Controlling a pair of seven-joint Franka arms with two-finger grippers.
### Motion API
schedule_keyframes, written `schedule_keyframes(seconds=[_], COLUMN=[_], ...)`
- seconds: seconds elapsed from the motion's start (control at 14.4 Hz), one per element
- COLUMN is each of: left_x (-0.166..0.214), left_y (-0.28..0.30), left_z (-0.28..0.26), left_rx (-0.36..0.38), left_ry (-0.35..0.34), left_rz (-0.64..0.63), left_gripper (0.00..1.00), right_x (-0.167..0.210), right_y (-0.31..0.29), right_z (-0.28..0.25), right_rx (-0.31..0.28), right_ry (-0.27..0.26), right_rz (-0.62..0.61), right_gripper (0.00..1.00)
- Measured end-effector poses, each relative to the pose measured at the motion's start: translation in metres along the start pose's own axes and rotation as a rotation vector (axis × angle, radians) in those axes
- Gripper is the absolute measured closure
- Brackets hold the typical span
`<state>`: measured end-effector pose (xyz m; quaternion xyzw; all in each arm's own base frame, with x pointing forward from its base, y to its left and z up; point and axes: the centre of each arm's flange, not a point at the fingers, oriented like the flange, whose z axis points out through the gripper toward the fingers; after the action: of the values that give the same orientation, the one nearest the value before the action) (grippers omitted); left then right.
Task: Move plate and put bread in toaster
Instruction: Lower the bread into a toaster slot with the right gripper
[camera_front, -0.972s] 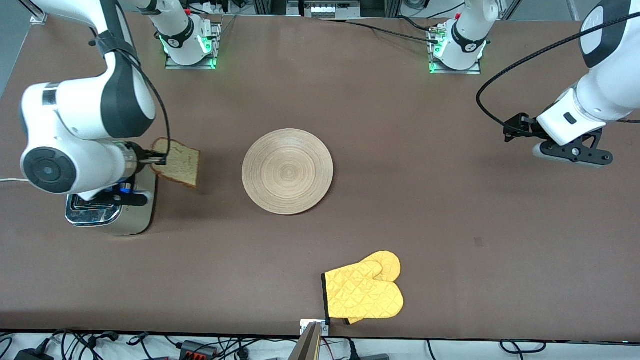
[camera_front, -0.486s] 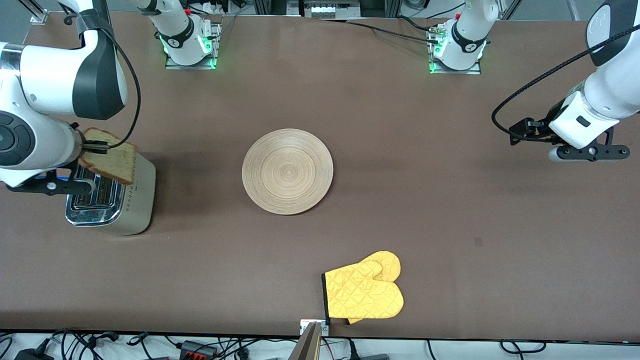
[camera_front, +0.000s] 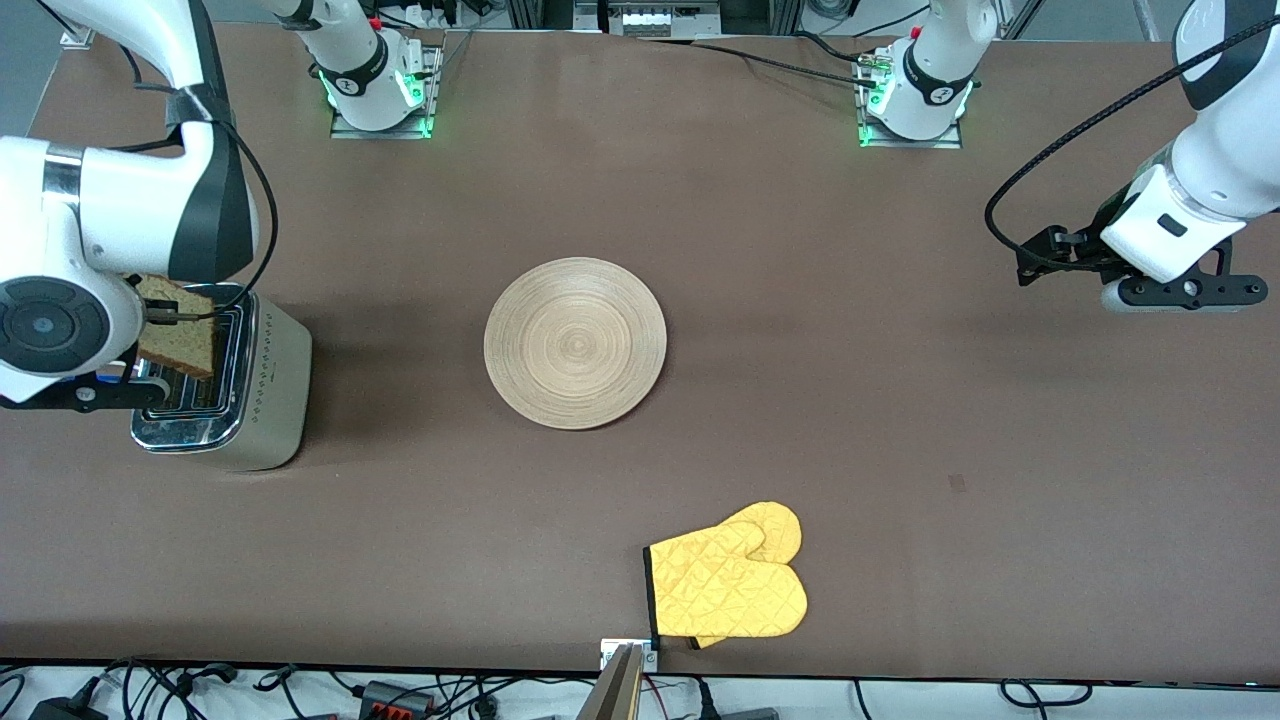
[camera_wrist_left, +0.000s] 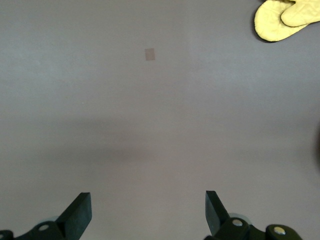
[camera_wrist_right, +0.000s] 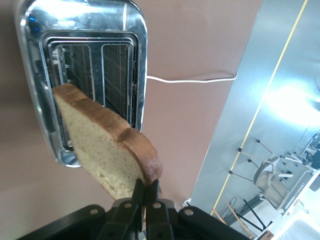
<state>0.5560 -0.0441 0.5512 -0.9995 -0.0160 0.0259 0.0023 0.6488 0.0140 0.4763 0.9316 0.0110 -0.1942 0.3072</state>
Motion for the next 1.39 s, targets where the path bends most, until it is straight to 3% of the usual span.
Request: schedule_keyframes(seconds=[0.69,0.97,1.39], left_x=[0.000,0.000,0.000], left_y=[0.002,0.002,0.002], left_z=[0.000,0.000,0.000], left_rx=[-0.019,-0.020,-0.020], left_ry=[-0.002,-0.002,-0.002], left_rz=[-0.004,-0.004,-0.004], left_gripper=[0.00,0.00,0.00], right_x=[0.013,0.020,0.022], right_y=[-0.004,-0.007,-0.005], right_z=[0.014,0.015,0.024], right_rx=[-0.001,0.001,0.019], right_ry=[-0.006,0.023,0.007], right_rz=[-0.005,-0.007,-0.007], right_gripper=[0.96,0.96,0.96])
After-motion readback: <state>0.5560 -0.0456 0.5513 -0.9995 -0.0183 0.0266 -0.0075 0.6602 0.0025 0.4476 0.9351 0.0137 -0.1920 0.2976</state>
